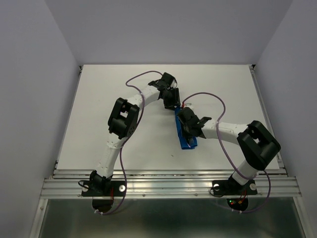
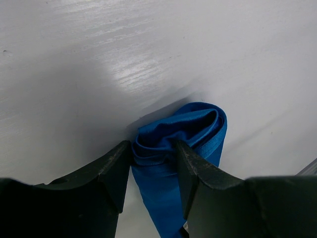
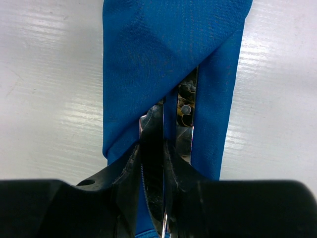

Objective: Fold the napkin into a case and place the utensils inside
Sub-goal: Stuff the knife into the folded napkin.

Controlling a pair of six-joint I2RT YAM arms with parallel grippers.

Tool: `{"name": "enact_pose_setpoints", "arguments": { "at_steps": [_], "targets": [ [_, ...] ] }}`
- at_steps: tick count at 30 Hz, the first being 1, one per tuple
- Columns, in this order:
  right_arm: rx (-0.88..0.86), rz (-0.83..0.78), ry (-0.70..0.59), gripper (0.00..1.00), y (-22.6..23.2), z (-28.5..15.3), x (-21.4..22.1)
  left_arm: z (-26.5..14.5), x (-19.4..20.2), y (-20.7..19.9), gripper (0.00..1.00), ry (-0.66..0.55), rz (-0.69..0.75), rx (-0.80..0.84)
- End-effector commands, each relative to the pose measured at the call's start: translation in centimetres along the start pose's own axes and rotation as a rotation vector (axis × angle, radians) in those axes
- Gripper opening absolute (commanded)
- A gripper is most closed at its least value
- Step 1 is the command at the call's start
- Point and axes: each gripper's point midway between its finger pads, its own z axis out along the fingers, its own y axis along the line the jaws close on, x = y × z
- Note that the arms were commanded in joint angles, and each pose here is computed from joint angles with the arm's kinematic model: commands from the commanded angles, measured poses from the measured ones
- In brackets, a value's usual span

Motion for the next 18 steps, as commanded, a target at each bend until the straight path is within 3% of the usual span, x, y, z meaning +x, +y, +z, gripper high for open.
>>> {"name": "enact_pose_setpoints", "arguments": {
  "at_steps": [1, 9, 18],
  "targets": [
    [0.019, 0.033, -0.094, 0.17, 0.6, 0.07, -3.16, -0.15, 2.91, 0.88, 0.52, 0.08, 0.007, -0.051],
    [0.036, 0.051, -0.109, 0.17, 0.47, 0.33, -3.49, -0.03, 3.04, 0.98, 0.52, 0.082, 0.005, -0.051],
    [-0.011, 0.056, -0.107, 0.32, 1.28, -0.02, -3.62, -0.02, 3.12, 0.95, 0.52, 0.084, 0.006, -0.051]
  ]
}}
